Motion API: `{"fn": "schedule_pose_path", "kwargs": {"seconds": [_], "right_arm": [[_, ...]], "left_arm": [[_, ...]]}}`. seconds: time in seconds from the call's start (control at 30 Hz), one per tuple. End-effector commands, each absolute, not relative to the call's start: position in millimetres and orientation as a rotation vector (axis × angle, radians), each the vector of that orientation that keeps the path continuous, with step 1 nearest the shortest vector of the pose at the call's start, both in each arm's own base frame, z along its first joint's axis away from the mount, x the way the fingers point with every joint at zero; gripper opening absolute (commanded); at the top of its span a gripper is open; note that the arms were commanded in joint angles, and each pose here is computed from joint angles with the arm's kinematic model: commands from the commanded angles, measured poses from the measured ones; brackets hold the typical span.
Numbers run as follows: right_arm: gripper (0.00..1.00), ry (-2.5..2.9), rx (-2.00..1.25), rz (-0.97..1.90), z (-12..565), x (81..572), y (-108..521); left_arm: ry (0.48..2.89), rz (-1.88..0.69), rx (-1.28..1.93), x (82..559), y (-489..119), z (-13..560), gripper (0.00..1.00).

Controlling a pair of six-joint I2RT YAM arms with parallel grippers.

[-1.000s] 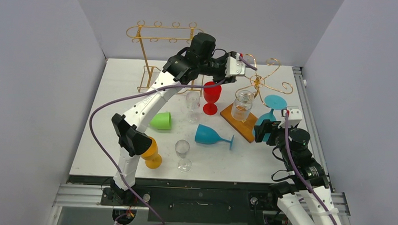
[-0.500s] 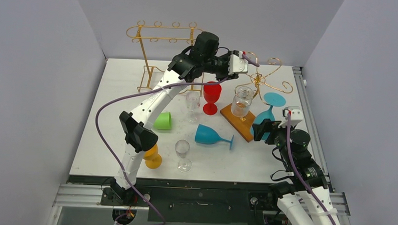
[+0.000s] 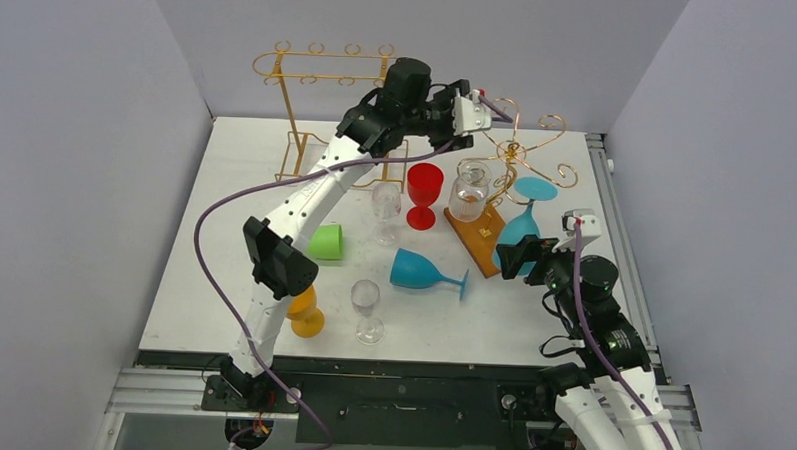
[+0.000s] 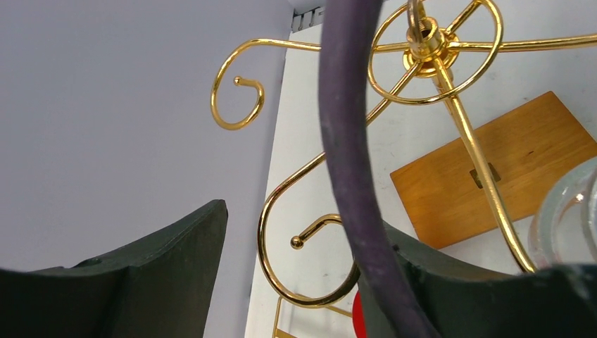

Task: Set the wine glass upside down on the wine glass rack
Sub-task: Adjust the wine rack at the center of the board.

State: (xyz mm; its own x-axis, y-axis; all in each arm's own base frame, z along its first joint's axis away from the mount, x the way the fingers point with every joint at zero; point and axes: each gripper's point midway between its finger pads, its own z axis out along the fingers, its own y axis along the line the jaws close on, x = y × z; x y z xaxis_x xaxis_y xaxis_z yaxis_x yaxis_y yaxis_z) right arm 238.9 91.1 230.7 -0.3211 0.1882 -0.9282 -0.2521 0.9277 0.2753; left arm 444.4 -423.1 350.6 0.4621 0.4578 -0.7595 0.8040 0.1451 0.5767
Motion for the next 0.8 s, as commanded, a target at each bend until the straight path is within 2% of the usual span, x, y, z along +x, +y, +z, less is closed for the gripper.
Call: {"fn": "schedule_pose_path", "kwargs": {"seconds": [0.0,0.5,0.77], "right_arm": [[0.83,1.862,-0.050,0.471,225,241,96],[0.83,1.838,-0.012,0.566,202,246,111],[0.83,1.968,0.114,0.545,161,253,116]], "left_arm": [[1.083,-0.210,1.362,481,-405,394,0.62],[1.055,-0.185,1.320,496,-404,399,0.63],[1.050,-0.190,1.326,499,-406,395,0.62]]}}
